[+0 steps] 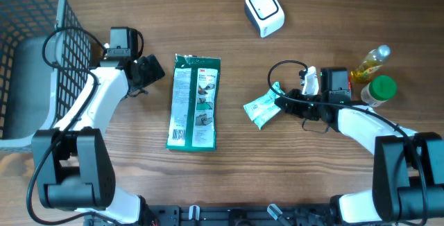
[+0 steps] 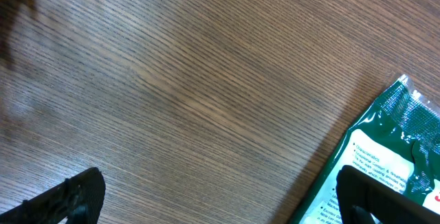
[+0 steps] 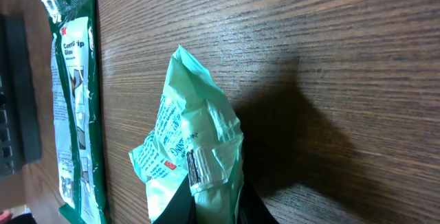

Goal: Scan the item barcode
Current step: 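Lift the pouch with the right gripper and carry it toward the scanner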

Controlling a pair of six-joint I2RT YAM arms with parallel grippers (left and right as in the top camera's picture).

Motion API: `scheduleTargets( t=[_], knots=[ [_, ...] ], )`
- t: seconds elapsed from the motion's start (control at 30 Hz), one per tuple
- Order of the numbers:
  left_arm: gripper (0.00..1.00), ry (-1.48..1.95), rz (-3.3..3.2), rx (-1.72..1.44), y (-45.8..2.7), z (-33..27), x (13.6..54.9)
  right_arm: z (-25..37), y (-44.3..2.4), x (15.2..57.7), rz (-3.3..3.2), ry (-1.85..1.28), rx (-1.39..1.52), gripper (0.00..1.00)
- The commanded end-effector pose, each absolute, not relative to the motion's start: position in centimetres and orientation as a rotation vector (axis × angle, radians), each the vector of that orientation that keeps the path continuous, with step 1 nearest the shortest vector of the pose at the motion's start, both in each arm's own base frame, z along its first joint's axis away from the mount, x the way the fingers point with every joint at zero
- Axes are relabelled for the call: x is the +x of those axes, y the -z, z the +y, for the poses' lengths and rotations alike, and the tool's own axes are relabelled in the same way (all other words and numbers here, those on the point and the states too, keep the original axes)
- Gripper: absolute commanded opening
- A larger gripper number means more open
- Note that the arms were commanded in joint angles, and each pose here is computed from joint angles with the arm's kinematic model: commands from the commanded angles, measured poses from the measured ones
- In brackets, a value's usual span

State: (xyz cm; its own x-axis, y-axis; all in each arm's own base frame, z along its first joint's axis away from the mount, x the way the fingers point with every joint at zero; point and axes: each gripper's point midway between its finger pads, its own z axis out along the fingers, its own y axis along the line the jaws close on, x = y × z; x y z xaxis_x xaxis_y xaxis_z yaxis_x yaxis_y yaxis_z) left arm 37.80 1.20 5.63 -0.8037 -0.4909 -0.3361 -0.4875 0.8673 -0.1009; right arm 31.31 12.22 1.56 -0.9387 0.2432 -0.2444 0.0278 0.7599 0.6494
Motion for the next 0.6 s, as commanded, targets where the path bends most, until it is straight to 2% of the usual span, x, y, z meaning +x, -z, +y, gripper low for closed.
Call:
scheduleTargets(
  t=[0.0,0.27,0.57],
  knots=[
    [1.00,-0.012,2.666,-0.731,-6.1,1.8,37.8,12.7,-1.4,30.6,2.651,-1.000,0.169,0.04],
    [1.00,-0.012,2.666,-0.731,-6.1,1.8,37.8,13.0,-2.1,31.0,2.634,-1.017,0.159,0.04],
    [1.00,-0.012,2.666,-0.731,-6.1,1.8,37.8,12.8,-7.7,31.5,2.551,-0.984,0.081,0.04]
  ],
)
